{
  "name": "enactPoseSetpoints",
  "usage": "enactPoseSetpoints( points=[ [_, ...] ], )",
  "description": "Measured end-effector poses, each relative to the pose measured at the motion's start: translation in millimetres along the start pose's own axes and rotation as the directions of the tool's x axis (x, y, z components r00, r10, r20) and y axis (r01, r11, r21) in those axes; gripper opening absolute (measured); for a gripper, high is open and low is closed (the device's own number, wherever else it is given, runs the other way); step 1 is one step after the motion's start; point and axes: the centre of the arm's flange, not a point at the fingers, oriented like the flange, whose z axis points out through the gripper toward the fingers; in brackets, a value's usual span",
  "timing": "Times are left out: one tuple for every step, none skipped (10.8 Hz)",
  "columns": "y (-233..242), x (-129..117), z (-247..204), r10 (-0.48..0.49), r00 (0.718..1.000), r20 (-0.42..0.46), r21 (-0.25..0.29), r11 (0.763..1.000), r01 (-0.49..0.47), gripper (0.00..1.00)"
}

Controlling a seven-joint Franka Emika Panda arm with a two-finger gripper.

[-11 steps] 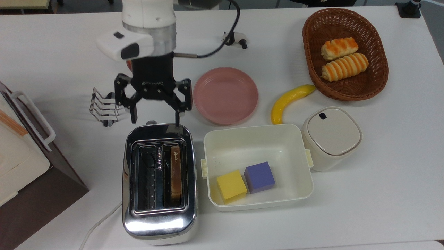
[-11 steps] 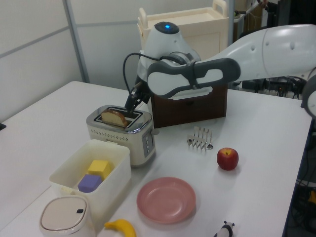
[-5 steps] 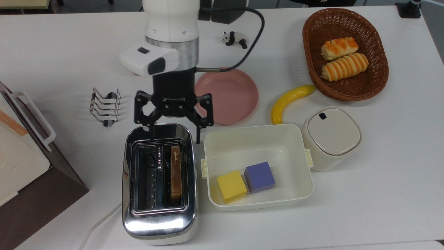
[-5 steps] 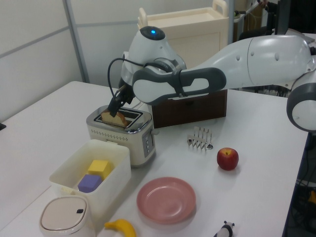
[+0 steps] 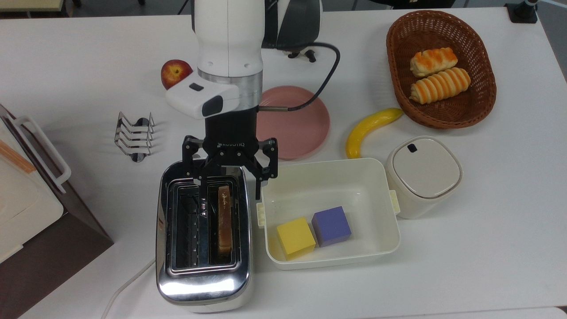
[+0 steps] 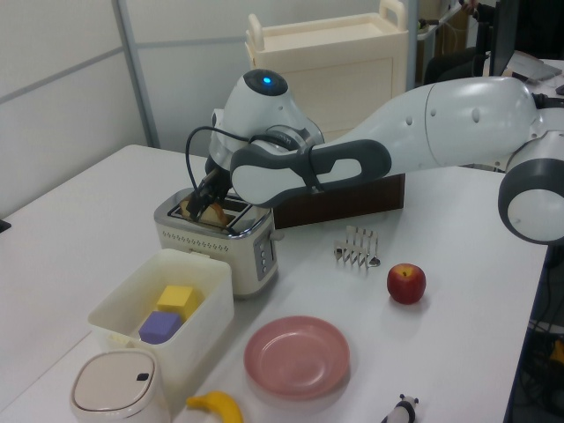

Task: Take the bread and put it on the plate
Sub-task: 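Lower the open gripper over the bread slice in the toaster slot, then close the gripper on the bread slice and lift it out of the slot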

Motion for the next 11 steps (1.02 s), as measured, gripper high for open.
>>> enactPoseSetpoints(
  points=[
    [-0.1,-1.5,5.3,-0.003,1.0,-0.001,-0.003,1.0,0.003,0.82],
    [0.6,-2.6,8.6,-0.01,1.0,-0.001,-0.011,1.0,0.01,0.65],
    [1.6,-2.9,9.6,-0.015,1.0,0.0,-0.016,1.0,0.015,0.47],
    [2.9,-2.1,8.8,-0.017,1.0,-0.002,-0.021,1.0,0.017,0.33],
    [5.7,-1.0,7.6,-0.021,1.0,-0.005,-0.03,0.999,0.021,0.18],
    [7.3,0.8,5.5,-0.021,1.0,-0.01,-0.033,0.999,0.021,0.11],
    [8.7,5.8,-1.0,-0.02,1.0,-0.024,-0.035,0.999,0.019,0.11],
    [11.0,12.8,-12.4,-0.018,0.999,-0.046,-0.037,0.999,0.016,0.11],
    [13.9,20.1,-27.8,-0.014,0.997,-0.07,-0.039,0.999,0.011,0.11],
    [17.0,27.2,-45.9,-0.008,0.995,-0.097,-0.038,0.999,0.004,0.11],
    [20.3,34.4,-66.7,0.014,0.992,-0.126,-0.035,0.999,-0.019,0.11]
  ],
)
